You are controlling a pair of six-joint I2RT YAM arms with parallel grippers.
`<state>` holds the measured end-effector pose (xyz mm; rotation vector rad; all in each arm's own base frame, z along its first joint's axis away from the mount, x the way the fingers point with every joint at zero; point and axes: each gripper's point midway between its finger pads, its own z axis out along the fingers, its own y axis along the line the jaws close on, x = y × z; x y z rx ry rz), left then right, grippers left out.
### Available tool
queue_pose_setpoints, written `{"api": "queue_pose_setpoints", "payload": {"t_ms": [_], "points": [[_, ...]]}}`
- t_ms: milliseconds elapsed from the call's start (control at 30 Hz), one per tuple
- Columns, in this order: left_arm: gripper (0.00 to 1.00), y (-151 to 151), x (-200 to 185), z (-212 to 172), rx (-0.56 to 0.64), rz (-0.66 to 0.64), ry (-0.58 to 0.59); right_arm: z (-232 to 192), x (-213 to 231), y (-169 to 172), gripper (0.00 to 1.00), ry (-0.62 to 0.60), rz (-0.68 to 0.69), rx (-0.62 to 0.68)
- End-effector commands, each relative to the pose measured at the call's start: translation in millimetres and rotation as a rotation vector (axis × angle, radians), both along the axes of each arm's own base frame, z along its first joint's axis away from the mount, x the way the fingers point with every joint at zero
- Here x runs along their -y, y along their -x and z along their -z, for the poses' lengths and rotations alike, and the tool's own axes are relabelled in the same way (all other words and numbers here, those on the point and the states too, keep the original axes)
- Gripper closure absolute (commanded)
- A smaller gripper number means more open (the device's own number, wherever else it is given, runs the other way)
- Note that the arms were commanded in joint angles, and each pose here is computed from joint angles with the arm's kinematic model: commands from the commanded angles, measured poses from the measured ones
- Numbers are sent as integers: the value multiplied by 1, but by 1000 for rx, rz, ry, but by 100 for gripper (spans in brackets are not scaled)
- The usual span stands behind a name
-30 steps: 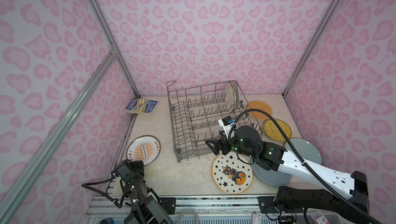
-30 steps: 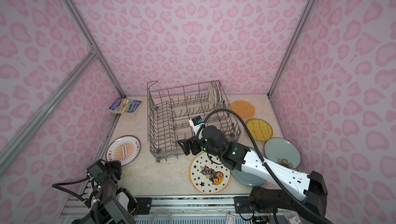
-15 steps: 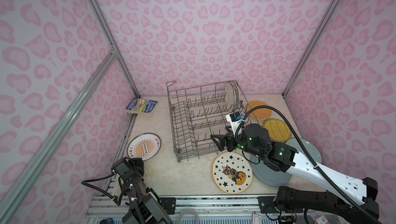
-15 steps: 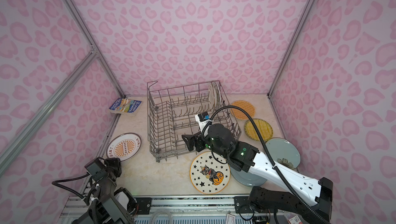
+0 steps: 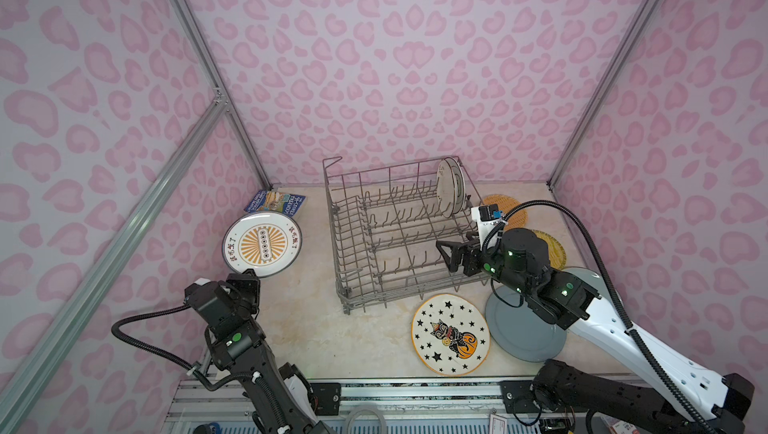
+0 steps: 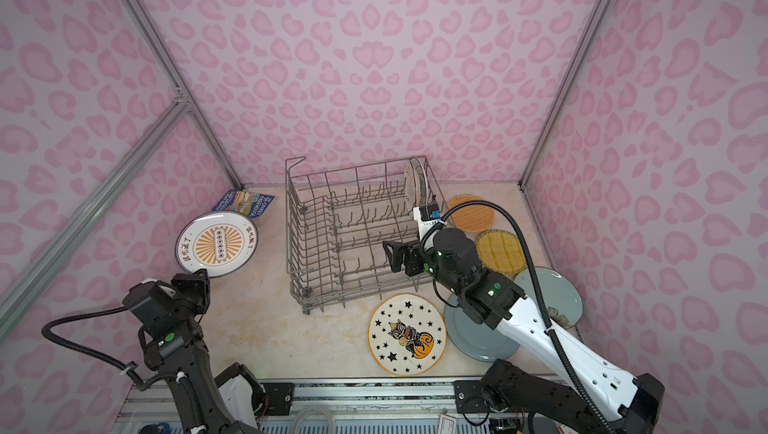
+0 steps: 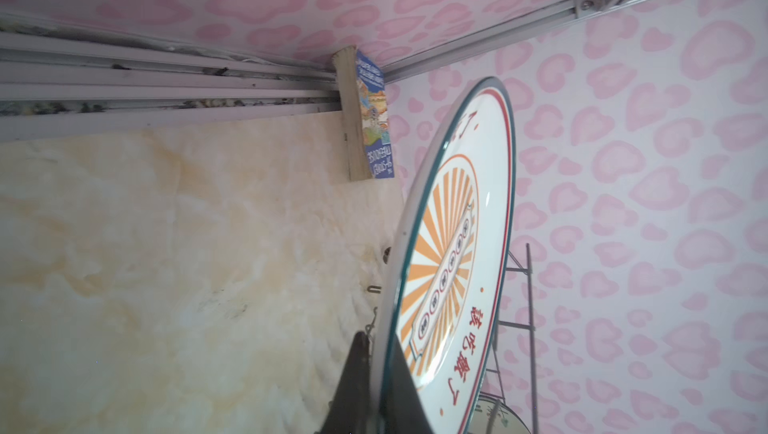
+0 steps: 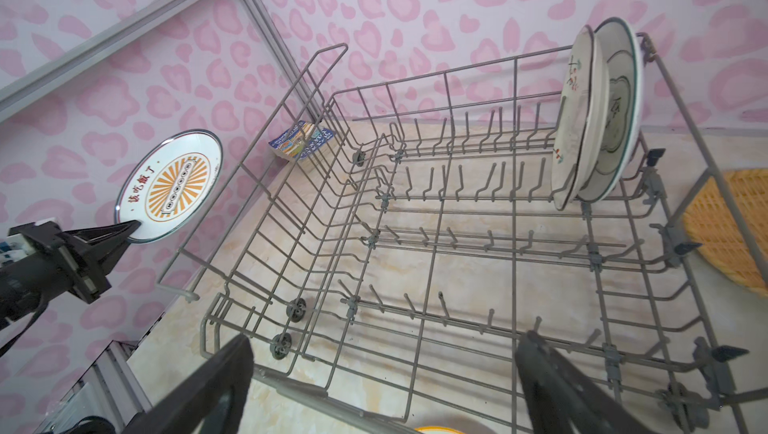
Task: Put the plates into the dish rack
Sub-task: 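Lift the sunburst plate upright with the left gripper toward the rack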
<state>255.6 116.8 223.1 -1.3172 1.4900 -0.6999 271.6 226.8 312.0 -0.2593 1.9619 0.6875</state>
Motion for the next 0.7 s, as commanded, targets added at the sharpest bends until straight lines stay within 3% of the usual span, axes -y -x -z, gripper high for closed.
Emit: {"api": "queue_pose_setpoints", "payload": {"t_ms": [0, 167, 267, 467, 667], "points": [[97, -15, 18, -46, 114, 87, -3, -6, -1, -3, 2, -57, -6, -2], [97, -51, 72, -130, 229, 312, -94, -14, 3, -12, 2, -104, 10, -22], [97, -74, 112, -158, 279, 468, -105, -25, 5, -17, 2, -145, 15, -31], [97, -109, 215, -169, 315, 837, -75, -49, 7, -28, 2, -206, 35, -31], [97, -115, 274, -154, 311, 1036, -41, -56, -2, -40, 2, -275, 38, -41]]}}
